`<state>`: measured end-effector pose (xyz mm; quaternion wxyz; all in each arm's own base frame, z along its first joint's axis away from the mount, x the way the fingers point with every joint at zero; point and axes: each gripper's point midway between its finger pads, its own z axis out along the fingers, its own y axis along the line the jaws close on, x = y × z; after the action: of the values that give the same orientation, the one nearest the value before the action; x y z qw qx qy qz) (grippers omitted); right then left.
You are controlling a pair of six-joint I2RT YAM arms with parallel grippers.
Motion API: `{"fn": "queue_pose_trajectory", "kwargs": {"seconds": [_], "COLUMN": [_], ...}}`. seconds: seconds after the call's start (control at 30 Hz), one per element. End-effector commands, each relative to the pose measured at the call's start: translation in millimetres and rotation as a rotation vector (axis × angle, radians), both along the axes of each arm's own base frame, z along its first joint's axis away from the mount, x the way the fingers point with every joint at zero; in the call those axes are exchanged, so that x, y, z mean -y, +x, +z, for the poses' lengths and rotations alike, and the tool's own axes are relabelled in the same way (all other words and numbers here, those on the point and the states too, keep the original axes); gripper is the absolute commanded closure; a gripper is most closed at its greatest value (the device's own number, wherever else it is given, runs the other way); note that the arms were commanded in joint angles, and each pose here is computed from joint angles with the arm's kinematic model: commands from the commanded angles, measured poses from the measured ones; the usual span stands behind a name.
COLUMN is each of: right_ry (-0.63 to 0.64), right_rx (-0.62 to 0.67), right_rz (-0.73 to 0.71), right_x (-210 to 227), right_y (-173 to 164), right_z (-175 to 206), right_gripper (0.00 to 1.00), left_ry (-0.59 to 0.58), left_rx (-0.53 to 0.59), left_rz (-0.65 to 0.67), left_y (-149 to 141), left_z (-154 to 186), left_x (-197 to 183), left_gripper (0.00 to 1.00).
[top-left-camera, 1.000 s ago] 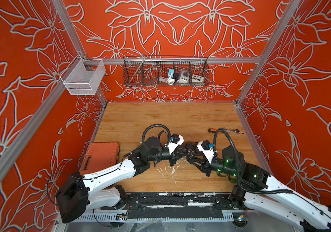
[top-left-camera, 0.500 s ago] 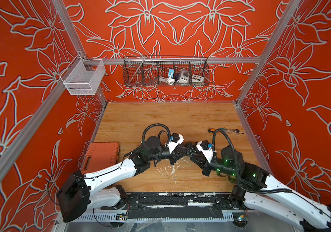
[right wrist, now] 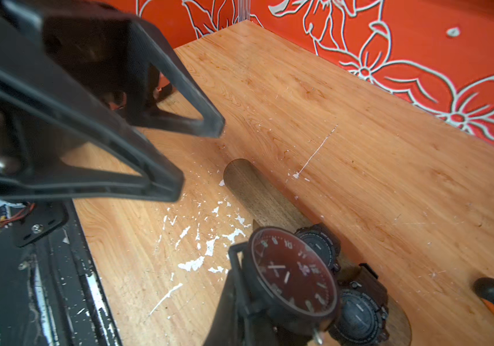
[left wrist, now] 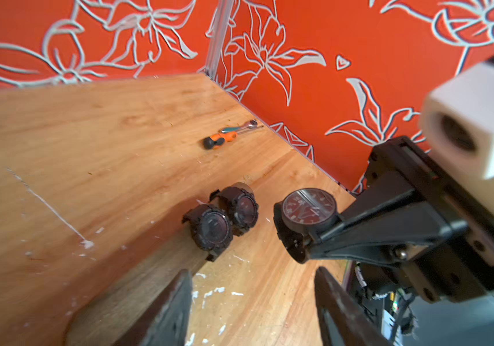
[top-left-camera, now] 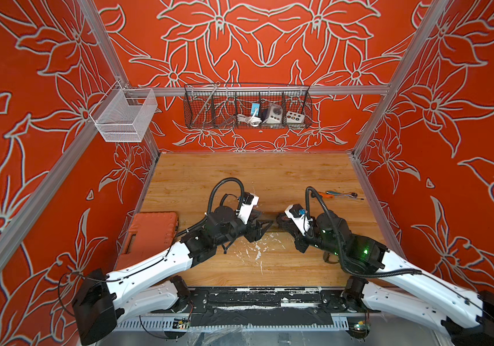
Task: Place watch on stand
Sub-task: Pick up the watch at the center of the board.
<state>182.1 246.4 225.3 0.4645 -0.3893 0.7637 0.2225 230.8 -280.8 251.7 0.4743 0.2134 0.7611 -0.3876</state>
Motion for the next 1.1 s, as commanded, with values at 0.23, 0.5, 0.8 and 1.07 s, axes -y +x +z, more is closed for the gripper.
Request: {"fn": "queue_pose_trajectory", "kwargs": {"seconds": [0.23, 0.5, 0.8, 1.07], "right_ry": [0.055, 0.033, 0.032, 0.01], "right_rx": [0.217, 0.293, 0.307, 0.309], "right_rz": [0.137, 0.21, 0.264, 0.284], "right_x": [-23, -40, -57, -61], "right_y": [-4, -4, -3, -5], "right_z": [27, 15, 11, 2], "right_gripper": [1.0, 1.0, 1.0, 1.0], "left_ry": [-0.039, 0.006, 0.073, 0.08], "left_rx": [-0.297, -0.37, -0.487, -0.558], "left_rz": [0.053, 0.032, 0.034, 0.037], "left_y": [-7, -11, -7, -2], "left_z": [2, 10, 0, -6], "left_x": [-13, -10, -1, 0], "left_gripper": [0.26, 0.19, 0.22, 0.26]}}
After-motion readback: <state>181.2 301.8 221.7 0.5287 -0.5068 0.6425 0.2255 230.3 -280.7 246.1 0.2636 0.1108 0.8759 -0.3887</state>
